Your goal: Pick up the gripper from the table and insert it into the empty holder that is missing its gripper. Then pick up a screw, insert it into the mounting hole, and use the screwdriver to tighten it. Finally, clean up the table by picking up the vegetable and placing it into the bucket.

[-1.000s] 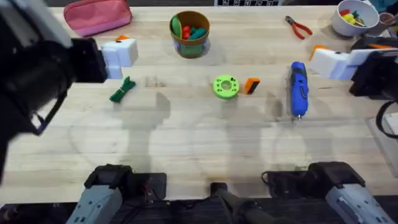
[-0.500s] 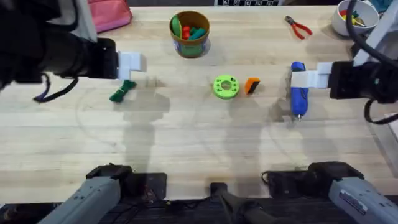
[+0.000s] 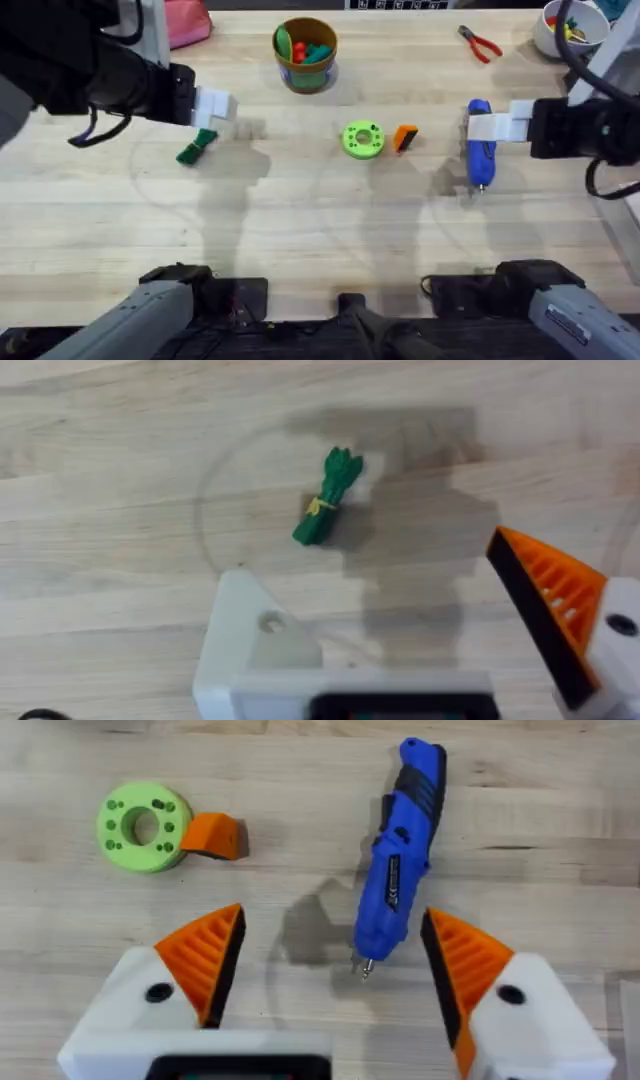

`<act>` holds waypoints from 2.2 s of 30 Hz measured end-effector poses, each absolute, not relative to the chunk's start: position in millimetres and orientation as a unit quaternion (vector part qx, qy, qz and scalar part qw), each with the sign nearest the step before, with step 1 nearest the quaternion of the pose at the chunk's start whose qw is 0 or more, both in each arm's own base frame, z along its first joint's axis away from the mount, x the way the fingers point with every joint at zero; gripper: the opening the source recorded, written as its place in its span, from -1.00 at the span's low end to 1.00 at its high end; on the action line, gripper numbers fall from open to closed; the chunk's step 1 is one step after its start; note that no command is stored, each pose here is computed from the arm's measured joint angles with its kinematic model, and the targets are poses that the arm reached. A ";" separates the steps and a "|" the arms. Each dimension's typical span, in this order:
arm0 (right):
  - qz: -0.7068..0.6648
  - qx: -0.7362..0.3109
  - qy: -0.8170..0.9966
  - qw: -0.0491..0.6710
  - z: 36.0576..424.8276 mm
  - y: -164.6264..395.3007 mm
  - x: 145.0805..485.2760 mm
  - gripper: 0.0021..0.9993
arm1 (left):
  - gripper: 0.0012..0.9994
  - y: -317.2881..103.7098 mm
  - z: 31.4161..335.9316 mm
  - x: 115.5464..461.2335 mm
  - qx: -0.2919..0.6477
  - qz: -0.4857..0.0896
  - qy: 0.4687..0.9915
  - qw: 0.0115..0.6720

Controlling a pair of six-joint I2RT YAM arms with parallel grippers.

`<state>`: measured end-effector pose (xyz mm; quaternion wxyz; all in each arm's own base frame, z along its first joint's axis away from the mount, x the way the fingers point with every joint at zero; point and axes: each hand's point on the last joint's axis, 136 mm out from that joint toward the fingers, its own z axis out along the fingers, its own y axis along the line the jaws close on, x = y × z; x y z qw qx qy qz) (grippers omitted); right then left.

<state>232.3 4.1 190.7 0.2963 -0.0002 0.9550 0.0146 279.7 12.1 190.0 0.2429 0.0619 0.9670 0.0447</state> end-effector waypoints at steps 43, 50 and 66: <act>0.015 0.000 0.958 0.287 188.0 4.1 228.2 0.98 | -0.26 86.8 34.2 315.6 0.273 0.036 0.961 0.020; 0.015 0.000 0.958 0.287 188.1 4.1 228.1 0.99 | -0.97 86.2 34.2 315.9 0.276 0.034 0.960 0.021; 0.015 0.000 0.958 0.287 188.0 4.1 228.2 0.99 | -0.97 53.9 95.0 333.6 0.313 0.056 0.941 0.114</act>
